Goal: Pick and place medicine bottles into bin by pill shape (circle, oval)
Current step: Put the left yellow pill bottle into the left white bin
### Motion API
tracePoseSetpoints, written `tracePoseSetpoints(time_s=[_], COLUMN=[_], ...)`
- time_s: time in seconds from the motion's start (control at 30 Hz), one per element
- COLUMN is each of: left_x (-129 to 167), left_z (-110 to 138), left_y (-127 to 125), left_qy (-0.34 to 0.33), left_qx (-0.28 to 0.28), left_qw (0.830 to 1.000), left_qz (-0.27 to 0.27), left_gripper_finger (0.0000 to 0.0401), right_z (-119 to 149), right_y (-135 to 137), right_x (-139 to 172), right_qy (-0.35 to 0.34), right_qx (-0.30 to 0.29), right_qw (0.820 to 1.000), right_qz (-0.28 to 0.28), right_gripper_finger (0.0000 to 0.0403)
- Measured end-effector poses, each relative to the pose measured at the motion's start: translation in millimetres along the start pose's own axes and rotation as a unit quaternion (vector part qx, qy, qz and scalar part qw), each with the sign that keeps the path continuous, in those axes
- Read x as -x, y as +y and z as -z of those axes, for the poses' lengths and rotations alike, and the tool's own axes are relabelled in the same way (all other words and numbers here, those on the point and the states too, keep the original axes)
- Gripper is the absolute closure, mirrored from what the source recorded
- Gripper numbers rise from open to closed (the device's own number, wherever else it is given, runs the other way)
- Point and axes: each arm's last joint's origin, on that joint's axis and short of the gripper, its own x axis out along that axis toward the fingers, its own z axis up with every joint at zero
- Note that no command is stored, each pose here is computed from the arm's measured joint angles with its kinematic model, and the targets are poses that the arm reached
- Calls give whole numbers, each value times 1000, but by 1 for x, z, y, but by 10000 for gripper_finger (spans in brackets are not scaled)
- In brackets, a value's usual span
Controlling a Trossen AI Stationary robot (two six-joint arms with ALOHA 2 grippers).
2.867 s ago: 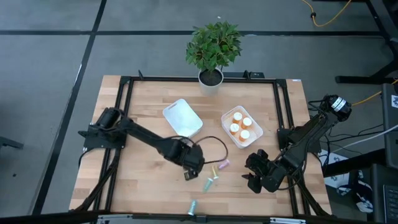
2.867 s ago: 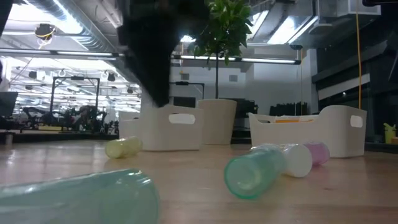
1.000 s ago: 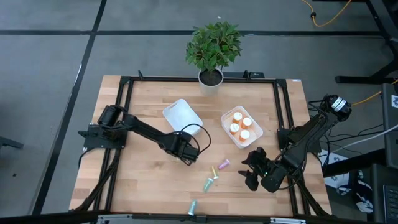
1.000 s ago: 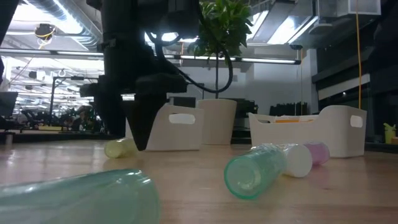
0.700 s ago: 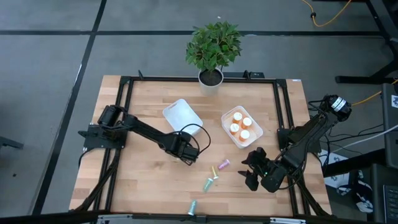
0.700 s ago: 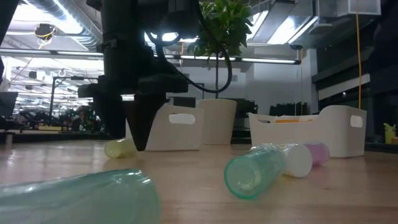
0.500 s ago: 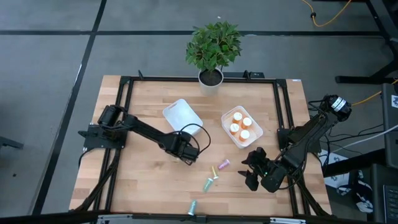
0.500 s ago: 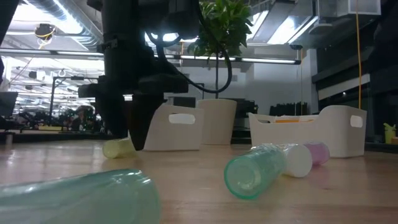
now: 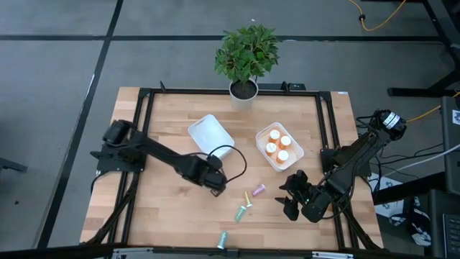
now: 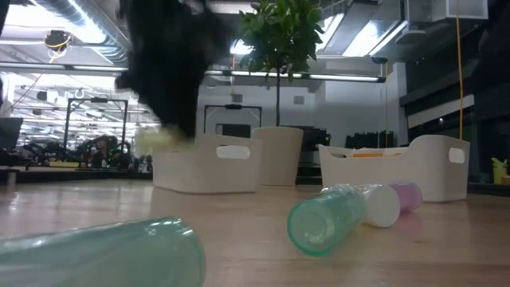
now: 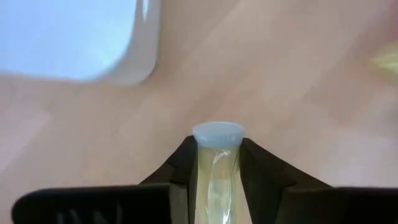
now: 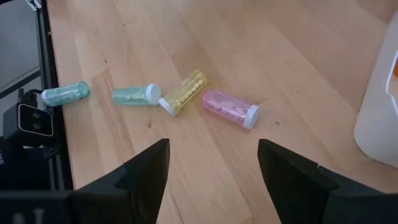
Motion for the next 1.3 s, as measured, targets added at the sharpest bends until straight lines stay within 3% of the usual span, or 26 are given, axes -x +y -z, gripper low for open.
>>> tracePoseSetpoints(time_s=[0.17,0.33,0.4,0.47,0.63,0.8,1.03,1.2,1.3], left_x=[60,91,87,78,36,8,-15,-31,-38], left_z=[-2,-5,-6,-9,-13,-11,11,33,43], left_y=[9,24,28,35,61,83,94,101,107], left_qy=[-155,-348,-378,-383,-358,-366,-454,-469,-491], left_qx=[-39,-71,-85,-90,-61,-3,61,69,75], left_qw=[987,931,913,905,910,904,864,861,850], left_qz=[11,-85,-128,-160,-199,-221,-210,-181,-176], left_gripper_finger=[319,320,320,320,320,320,320,320,320], right_z=[0,0,0,0,0,0,0,0,0], right_y=[0,0,0,0,0,0,0,0,0], right_x=[0,0,0,0,0,0,0,0,0], right_qy=[-1,-2,-2,-2,-2,-2,-2,-2,-2], right_qx=[0,0,0,0,0,1,1,1,1], right_qw=[1000,1000,1000,1000,1000,1000,1000,1000,1000], right_qz=[1,1,1,1,1,1,1,1,1], right_gripper_finger=[157,157,157,157,157,157,157,157,157])
